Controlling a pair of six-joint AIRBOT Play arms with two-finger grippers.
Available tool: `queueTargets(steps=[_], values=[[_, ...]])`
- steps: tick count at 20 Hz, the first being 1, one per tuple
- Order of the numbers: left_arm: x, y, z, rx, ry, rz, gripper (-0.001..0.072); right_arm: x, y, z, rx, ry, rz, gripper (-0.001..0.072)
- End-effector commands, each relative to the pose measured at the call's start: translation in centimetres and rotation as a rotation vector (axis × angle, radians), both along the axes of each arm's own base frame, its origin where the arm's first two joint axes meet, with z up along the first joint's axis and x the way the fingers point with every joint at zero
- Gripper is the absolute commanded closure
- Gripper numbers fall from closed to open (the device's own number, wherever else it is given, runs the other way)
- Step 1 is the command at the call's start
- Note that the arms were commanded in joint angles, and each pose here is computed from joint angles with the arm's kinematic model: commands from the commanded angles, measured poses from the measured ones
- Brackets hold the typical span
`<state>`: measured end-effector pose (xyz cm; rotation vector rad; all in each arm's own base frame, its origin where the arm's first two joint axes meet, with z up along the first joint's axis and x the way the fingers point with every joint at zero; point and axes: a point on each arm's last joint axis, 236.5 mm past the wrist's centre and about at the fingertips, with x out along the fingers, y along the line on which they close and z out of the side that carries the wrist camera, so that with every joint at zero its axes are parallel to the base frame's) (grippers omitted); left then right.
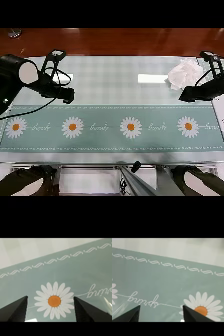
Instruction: Fold the shirts.
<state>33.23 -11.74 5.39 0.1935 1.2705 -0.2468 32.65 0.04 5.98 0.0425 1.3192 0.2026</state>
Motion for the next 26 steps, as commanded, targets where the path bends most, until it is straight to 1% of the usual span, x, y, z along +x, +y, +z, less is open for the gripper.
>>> queueTargets(steps=[1,2,3,5,6,7,9,11,12,13,14,15,16,18,22,26], values=[[1.2,-0.4,0.5,-0.020,-0.054,-0.001,0.0003,1.6,-0.3,0.4,-0.007,-0.067,-0.014,0.0085],[1.4,-0.6,0.5,-0.031,-0.061,0.007,0.0004,1.8,-0.2,0.4,-0.005,-0.075,-0.016,0.0086],[1.6,-1.4,0.6,-0.071,-0.065,0.027,0.0004,2.1,0.3,0.6,0.020,-0.090,-0.020,0.0086],[2.2,-3.2,1.2,-0.159,-0.094,0.036,0.0004,3.9,1.9,1.6,0.098,-0.165,-0.036,0.0086],[3.0,-3.8,1.7,-0.187,-0.128,0.037,0.0004,5.0,2.8,2.4,0.151,-0.214,-0.049,0.0086],[4.0,-4.1,2.3,-0.204,-0.178,0.037,0.0004,5.9,3.2,3.1,0.172,-0.259,-0.057,0.0086],[6.0,-4.0,3.4,-0.209,-0.276,0.036,0.0004,9.4,1.4,4.9,0.116,-0.432,-0.091,0.0109],[8.2,-3.1,4.6,-0.163,-0.389,0.022,0.0004,13.3,-2.8,8.0,-0.044,-0.659,-0.152,0.0116],[8.9,-2.6,5.1,-0.136,-0.428,0.014,0.0004,14.8,-5.7,9.6,-0.120,-0.755,-0.238,0.0121],[9.4,-2.3,5.5,-0.122,-0.457,0.008,0.0004,15.6,-8.4,10.2,-0.160,-0.801,-0.332,0.0126],[9.6,-2.3,5.6,-0.119,-0.468,0.006,0.0004,16.1,-11.2,9.7,-0.187,-0.800,-0.424,0.0126],[9.7,-2.3,5.5,-0.119,-0.468,0.005,0.0004,16.3,-13.7,8.0,-0.177,-0.754,-0.520,0.0122],[9.7,-2.3,5.4,-0.118,-0.464,0.005,0.0004,16.3,-15.5,6.0,-0.153,-0.690,-0.592,0.0097],[9.6,-2.3,5.1,-0.113,-0.453,0.006,0.0004,16.0,-17.6,1.3,-0.085,-0.533,-0.694,0.0095],[8.8,-1.9,4.3,-0.097,-0.408,0.009,0.0005,15.5,-18.1,-5.6,0.033,-0.320,-0.785,0.0084],[8.0,-1.6,3.6,-0.080,-0.365,0.012,0.0005,14.6,-17.3,-11.2,0.045,-0.172,-0.788,0.0083]])
